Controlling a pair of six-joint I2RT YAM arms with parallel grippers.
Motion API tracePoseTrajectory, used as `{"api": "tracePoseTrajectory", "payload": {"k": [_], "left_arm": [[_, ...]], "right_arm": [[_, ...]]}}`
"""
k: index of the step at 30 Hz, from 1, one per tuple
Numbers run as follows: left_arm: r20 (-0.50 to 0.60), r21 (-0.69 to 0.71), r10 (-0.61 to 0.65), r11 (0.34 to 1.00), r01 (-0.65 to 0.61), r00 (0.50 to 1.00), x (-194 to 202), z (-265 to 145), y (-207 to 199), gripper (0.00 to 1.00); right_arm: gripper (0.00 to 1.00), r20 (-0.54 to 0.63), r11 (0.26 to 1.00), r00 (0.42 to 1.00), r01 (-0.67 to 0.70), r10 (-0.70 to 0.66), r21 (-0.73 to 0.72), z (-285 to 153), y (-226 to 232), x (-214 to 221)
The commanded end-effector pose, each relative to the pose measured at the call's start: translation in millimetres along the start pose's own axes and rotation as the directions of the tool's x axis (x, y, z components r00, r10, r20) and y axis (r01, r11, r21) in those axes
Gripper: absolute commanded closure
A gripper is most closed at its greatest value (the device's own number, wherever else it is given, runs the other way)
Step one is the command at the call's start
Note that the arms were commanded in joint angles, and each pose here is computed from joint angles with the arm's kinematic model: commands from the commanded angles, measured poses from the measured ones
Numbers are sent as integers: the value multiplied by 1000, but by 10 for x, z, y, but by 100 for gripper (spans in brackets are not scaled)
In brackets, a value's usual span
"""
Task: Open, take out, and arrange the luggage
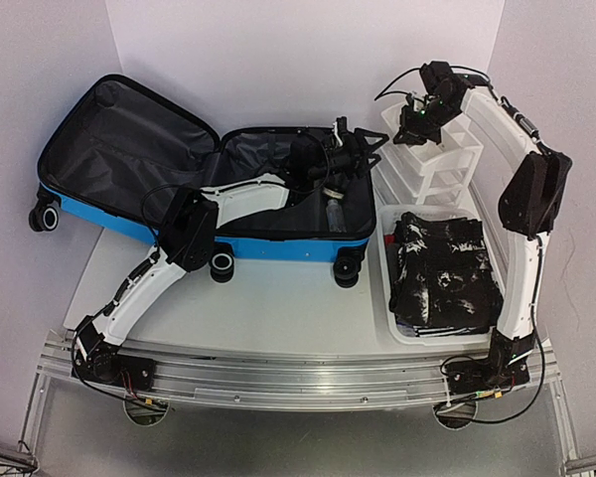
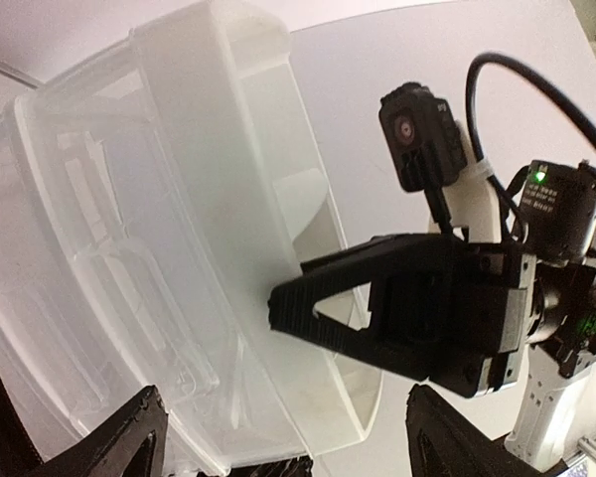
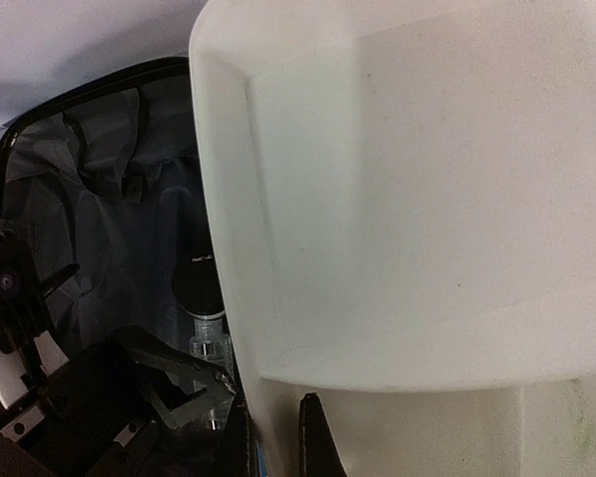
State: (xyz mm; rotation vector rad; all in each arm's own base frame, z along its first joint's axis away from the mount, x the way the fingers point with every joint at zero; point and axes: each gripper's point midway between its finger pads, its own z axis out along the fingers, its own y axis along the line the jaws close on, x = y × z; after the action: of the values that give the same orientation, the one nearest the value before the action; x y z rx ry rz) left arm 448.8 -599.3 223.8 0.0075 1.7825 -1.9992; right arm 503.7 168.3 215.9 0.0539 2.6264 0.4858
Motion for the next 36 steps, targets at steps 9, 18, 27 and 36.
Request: {"api": "tracePoseTrajectory", "payload": {"k": [9, 18, 27, 36], "left_arm": [[63, 141, -91, 987, 82, 994, -103, 60, -341, 7], [69, 172, -85, 982, 73, 994, -11, 90, -357, 13], [95, 196, -50, 980, 31, 994, -37, 77, -397, 15], [128, 192, -42, 981, 17, 991, -101, 74, -402, 25]], "right_arm": [[100, -48, 975, 998, -61, 52, -213, -238, 466, 91], [100, -31, 977, 998, -52, 46, -207, -366, 465, 108], [48, 75, 984, 997, 40, -27, -172, -640, 473, -69], [44, 341, 992, 938, 17, -58, 123, -1404, -165, -585]]}}
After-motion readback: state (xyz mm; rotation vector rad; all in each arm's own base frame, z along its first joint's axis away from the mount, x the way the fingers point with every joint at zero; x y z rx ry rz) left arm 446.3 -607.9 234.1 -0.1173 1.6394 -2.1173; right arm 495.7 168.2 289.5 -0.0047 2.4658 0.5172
